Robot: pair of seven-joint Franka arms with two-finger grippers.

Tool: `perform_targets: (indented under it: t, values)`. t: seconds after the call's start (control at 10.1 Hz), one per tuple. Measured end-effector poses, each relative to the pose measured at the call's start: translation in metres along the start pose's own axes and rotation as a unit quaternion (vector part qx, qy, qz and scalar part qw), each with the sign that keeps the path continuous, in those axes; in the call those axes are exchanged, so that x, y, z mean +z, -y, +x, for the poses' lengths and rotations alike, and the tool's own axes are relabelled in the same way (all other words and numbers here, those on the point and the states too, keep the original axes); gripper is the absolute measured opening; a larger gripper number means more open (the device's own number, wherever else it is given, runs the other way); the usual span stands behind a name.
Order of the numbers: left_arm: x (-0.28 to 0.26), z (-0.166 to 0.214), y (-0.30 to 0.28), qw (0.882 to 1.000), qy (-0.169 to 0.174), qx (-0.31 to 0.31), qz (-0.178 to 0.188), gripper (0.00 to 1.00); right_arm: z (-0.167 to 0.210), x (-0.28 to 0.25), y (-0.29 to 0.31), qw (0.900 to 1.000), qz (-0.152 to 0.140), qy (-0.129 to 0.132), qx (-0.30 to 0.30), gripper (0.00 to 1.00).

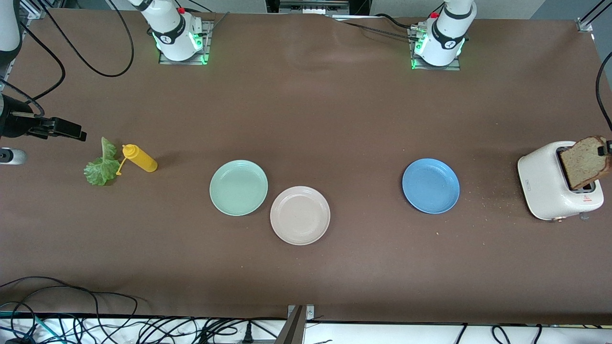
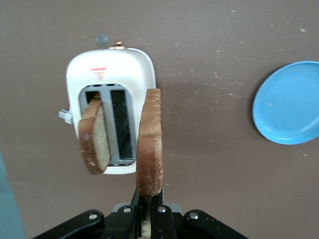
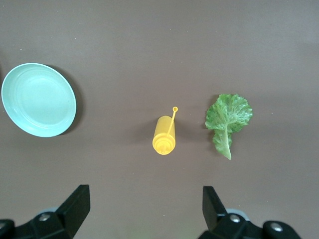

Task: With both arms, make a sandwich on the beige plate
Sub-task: 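Grasp the bread slice and lift it out with the left gripper, then carry the bread slice over the beige plate with the left gripper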

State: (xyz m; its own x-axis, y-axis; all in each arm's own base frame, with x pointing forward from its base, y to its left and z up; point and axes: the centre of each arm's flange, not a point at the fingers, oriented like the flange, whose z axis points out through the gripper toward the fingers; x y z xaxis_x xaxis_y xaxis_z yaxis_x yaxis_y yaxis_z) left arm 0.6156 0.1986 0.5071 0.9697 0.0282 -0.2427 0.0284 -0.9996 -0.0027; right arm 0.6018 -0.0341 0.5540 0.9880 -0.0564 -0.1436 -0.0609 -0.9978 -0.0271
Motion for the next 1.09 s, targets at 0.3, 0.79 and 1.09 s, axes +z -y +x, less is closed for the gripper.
perform_targets:
  t: [0.3,0.79,1.09]
  values:
    - [0.016,0.011,-0.053,0.992,0.02,0.037,-0.116,0.08,0.0,0.0,0.0,1.0,0.0,0.0,0.0,1.0]
    - [0.103,0.068,-0.215,0.932,0.099,0.105,-0.334,0.08,0.0,0.001,0.0,1.0,0.002,0.001,0.0,1.0]
    - [0.134,0.083,-0.312,0.881,0.133,0.108,-0.441,0.08,0.0,0.001,-0.001,1.0,0.002,0.001,0.001,1.0]
